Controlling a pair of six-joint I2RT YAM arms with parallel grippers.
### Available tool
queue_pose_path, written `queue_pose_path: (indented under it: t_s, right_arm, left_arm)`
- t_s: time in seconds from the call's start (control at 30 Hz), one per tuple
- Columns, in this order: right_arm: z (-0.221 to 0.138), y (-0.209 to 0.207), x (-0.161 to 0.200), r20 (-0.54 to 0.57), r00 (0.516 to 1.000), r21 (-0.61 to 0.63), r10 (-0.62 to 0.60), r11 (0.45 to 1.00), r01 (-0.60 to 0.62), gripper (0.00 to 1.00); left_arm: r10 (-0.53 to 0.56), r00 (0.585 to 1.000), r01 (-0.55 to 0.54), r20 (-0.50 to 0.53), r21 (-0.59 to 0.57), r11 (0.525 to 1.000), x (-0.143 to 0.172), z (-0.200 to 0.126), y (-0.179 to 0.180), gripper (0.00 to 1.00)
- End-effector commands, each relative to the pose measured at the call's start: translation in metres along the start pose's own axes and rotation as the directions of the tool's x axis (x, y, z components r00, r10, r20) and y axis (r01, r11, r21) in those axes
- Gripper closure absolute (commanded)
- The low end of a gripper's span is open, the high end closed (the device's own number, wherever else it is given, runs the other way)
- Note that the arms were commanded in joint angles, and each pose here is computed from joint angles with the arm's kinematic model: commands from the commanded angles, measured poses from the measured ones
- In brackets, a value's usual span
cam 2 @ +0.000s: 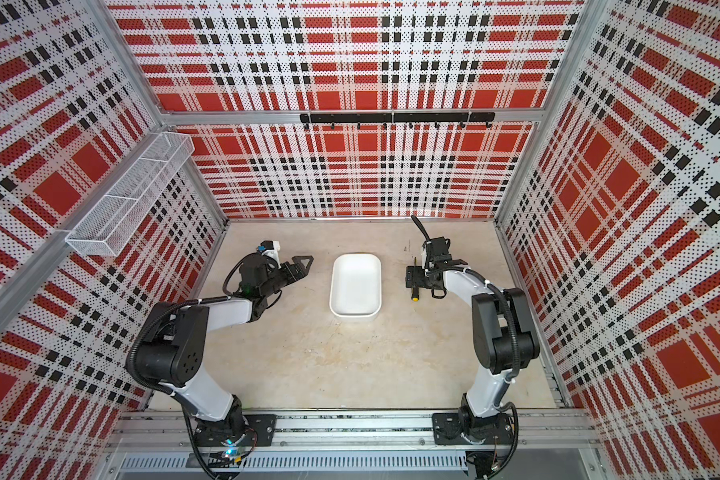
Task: Put the screwdriver in the bin
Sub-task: Pick up the screwdriver from the middle-right of the table.
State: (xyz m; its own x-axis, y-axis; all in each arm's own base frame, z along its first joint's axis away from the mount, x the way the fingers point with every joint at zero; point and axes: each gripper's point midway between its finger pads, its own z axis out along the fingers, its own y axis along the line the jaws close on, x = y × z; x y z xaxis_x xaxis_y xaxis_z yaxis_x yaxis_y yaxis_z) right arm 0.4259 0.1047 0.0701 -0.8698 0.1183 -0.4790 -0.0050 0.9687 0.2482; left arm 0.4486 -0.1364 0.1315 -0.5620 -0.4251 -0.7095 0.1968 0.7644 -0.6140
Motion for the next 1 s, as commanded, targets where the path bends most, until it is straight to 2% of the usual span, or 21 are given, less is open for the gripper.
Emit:
queue_pose_path:
  t_s: [0.0, 0.53, 0.97]
  right_arm:
    - [0.005, 0.001, 0.006, -0.040, 0.999, 0.012, 0.017, 1.000, -0.017, 0.12]
    - [0.026, 0.002, 0.022, -0.132, 0.991, 0.070, 0.009, 0.998, 0.000, 0.36]
    - [0.035, -0.001, 0.028, -0.164, 0.986, 0.095, 0.016, 0.995, 0.000, 0.52]
  left_arm:
    - [0.067, 0.993, -0.077, -0.093, -0.111, 0.991, 0.016, 0.007, 0.005, 0.02]
    - [0.078, 0.982, -0.101, -0.171, -0.132, 0.986, 0.032, 0.014, 0.007, 0.02]
    - [0.095, 0.980, -0.120, -0.174, -0.141, 0.983, 0.031, 0.009, 0.007, 0.02]
